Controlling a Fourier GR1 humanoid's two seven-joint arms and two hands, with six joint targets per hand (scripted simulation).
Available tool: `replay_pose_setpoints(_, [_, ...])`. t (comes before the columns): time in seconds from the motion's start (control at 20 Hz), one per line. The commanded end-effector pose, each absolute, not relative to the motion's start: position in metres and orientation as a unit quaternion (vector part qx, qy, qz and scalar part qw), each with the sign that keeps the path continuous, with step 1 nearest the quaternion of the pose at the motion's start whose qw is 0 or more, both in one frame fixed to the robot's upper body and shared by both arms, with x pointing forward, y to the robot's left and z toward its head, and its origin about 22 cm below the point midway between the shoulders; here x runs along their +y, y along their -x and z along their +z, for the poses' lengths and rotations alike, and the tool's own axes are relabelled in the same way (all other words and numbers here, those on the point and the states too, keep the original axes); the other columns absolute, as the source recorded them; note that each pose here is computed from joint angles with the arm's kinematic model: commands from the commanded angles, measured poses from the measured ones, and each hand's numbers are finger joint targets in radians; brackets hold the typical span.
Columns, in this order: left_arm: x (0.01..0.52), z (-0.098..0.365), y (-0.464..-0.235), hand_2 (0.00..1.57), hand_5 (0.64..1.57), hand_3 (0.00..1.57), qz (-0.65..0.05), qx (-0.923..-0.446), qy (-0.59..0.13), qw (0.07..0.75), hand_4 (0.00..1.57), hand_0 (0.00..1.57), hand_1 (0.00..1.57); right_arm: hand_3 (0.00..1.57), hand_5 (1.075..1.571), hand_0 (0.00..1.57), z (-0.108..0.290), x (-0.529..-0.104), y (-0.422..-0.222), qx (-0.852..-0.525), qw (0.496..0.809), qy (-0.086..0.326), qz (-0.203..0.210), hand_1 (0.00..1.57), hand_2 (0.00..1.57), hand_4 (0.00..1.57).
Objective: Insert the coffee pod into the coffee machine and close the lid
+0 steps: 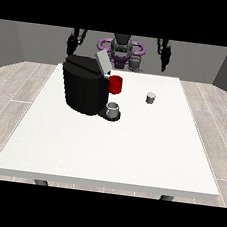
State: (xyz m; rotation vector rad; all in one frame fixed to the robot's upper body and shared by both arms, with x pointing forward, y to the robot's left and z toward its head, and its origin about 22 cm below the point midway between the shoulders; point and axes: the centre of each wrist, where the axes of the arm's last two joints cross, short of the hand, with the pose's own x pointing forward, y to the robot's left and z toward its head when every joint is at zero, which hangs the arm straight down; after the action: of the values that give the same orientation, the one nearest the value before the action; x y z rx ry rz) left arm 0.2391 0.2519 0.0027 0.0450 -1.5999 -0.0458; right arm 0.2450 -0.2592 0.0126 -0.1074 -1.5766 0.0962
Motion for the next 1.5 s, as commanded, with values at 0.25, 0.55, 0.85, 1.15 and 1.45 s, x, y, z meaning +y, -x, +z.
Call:
replay_pose_setpoints(0.25, [0.259, 0.030, -0.271, 0.00, 1.571, 0.00, -0.099, -0.744, 0.020, 0.660, 0.51, 0.00, 0.00, 0.00, 1.571, 0.00, -0.005, -0.253, -0.248, -0.725, 0.688, 0.002, 0.016, 0.00, 0.00, 0.33])
replay_pose_setpoints(0.55, [0.319, 0.038, -0.290, 0.00, 1.571, 0.00, -0.178, -0.695, -0.118, 0.687, 0.00, 0.00, 0.00, 0.00, 1.571, 0.00, 0.029, -0.231, -0.260, -0.767, 0.640, -0.033, 0.008, 0.00, 0.00, 0.35])
replay_pose_setpoints(0.85, [0.336, 0.021, -0.302, 0.00, 1.571, 0.00, -0.232, -0.666, -0.194, 0.682, 0.00, 0.00, 0.00, 0.00, 1.571, 0.00, 0.032, -0.214, -0.259, -0.795, 0.604, -0.044, 0.029, 0.00, 0.00, 0.34])
replay_pose_setpoints(1.15, [0.334, 0.029, -0.329, 0.00, 1.571, 0.00, -0.276, -0.651, -0.246, 0.663, 0.00, 0.00, 0.00, 0.00, 1.571, 0.00, 0.038, -0.203, -0.274, -0.818, 0.574, -0.035, 0.020, 0.00, 0.00, 0.40])
replay_pose_setpoints(1.45, [0.377, 0.030, -0.337, 0.00, 1.571, 0.00, -0.295, -0.602, -0.268, 0.692, 0.00, 0.00, 0.00, 0.00, 1.571, 0.00, 0.047, -0.217, -0.277, -0.804, 0.593, -0.030, 0.024, 0.00, 0.00, 0.49])
